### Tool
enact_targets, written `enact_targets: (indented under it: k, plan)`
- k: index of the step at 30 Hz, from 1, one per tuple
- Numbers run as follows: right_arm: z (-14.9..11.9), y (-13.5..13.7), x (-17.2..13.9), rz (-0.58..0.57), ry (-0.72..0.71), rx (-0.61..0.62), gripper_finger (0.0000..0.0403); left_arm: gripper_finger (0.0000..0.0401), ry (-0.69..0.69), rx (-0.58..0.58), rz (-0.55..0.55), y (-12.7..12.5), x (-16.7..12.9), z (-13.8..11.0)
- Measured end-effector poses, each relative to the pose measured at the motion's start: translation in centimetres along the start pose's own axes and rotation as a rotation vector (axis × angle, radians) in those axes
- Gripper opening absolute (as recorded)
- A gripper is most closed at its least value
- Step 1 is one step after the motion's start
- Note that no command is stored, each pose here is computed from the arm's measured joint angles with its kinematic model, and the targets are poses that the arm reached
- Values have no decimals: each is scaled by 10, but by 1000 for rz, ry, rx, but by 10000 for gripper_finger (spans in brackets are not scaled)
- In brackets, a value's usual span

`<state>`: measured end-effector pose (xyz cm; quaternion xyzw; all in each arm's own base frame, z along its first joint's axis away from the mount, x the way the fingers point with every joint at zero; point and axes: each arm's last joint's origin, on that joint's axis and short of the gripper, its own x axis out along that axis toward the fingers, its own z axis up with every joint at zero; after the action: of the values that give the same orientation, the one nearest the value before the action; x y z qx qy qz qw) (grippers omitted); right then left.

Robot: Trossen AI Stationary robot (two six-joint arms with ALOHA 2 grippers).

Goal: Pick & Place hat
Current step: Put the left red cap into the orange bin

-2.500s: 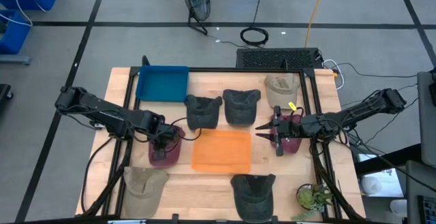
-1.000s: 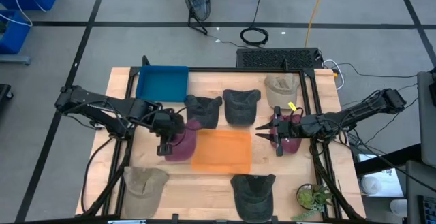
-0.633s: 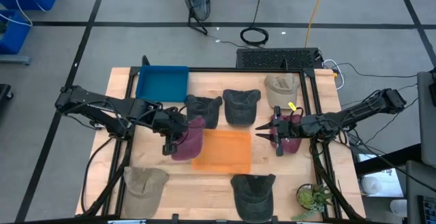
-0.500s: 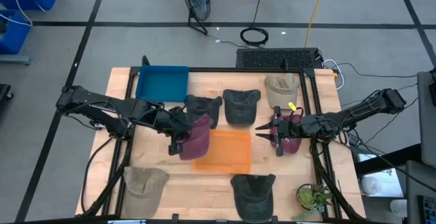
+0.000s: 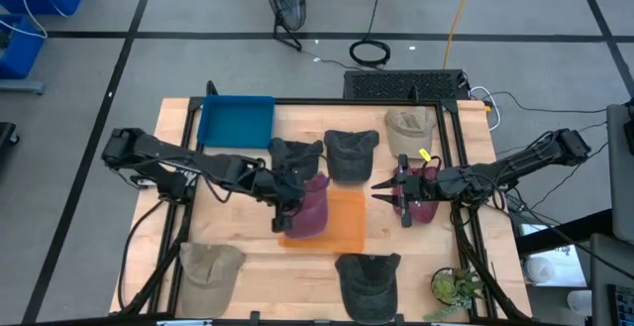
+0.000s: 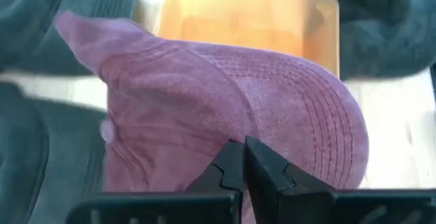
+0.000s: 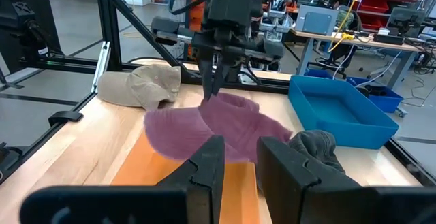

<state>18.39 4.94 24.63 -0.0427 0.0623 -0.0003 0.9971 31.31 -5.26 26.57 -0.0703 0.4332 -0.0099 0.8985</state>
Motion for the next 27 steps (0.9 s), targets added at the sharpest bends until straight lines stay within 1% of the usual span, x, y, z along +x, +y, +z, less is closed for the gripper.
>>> enact_targets:
  k: [3,5,9,11,15,17,21,24,27]
  plan:
    - [-1,0,0,0,5,-1,75,17,-64,42,-16,-2,1,6]
    - [-1,0,0,0,5,-2,75,9,-100,66,-24,-3,1,10]
    - [-1,0,0,0,6,-5,75,10,-144,85,-31,-4,0,14]
    - [-1,0,0,0,6,-5,75,12,-137,88,-29,-4,3,13]
    - [-1,0,0,0,7,-5,75,6,-96,114,-24,-5,19,10]
    - [-1,0,0,1,13,-5,75,10,-107,123,-32,-9,28,11]
    - [-2,0,0,1,21,-7,75,12,-74,135,-58,-13,46,7]
    - [-2,0,0,1,23,-7,75,6,-46,141,-50,-12,53,4]
    - [-2,0,0,1,24,-8,75,14,-38,147,-40,-9,55,3]
